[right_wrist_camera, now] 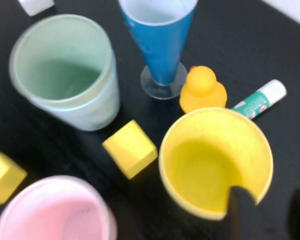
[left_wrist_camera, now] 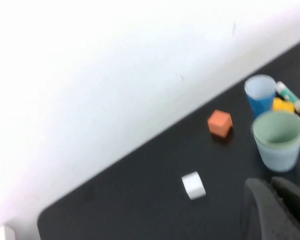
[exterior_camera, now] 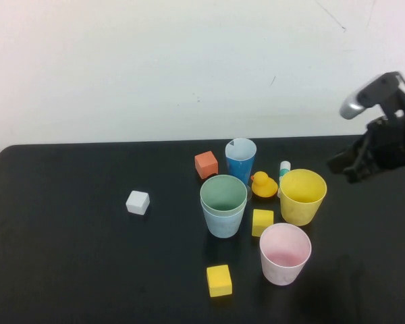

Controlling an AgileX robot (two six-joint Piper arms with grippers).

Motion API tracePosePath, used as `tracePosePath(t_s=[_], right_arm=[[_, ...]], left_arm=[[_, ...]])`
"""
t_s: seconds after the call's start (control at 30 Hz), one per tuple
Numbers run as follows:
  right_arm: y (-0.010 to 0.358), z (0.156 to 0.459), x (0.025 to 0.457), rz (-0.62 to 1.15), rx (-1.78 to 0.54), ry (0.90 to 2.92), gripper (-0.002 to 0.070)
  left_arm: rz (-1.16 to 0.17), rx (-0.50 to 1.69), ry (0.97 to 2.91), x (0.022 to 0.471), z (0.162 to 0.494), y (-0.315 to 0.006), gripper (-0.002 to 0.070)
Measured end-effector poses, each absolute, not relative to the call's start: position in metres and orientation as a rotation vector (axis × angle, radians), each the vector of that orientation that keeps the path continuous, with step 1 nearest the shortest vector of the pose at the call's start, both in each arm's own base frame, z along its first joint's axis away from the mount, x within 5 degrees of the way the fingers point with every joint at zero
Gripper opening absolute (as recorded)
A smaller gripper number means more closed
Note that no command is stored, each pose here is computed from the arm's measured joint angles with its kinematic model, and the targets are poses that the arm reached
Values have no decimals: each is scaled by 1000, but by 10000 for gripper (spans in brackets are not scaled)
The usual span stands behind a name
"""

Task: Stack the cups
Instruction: Pick up the yellow cup

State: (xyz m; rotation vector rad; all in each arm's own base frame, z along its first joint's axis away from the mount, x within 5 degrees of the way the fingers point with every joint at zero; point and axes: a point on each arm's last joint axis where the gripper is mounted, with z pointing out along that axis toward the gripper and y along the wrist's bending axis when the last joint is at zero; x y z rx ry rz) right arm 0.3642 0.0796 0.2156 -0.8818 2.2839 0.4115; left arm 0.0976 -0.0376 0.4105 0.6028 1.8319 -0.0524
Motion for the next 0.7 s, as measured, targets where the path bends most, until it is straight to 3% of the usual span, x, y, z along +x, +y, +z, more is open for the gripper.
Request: tracePosePath(t_s=[0.17,0.43,0.53,0.7], right_arm=[[85,178,405,458,-848,2353,401],[90,124,437,521,-833,2438,448],[91,112,440,543,-849,2461,391],[93,111,439,580,-884,2472,97]], left_arm=[[-48,595,1798,67,368,-24,1],[-33,501,1707,42,332,-8,1],[-25,470,1700,40,330,-5,1],[20,448,1703,40,331,-1,1]])
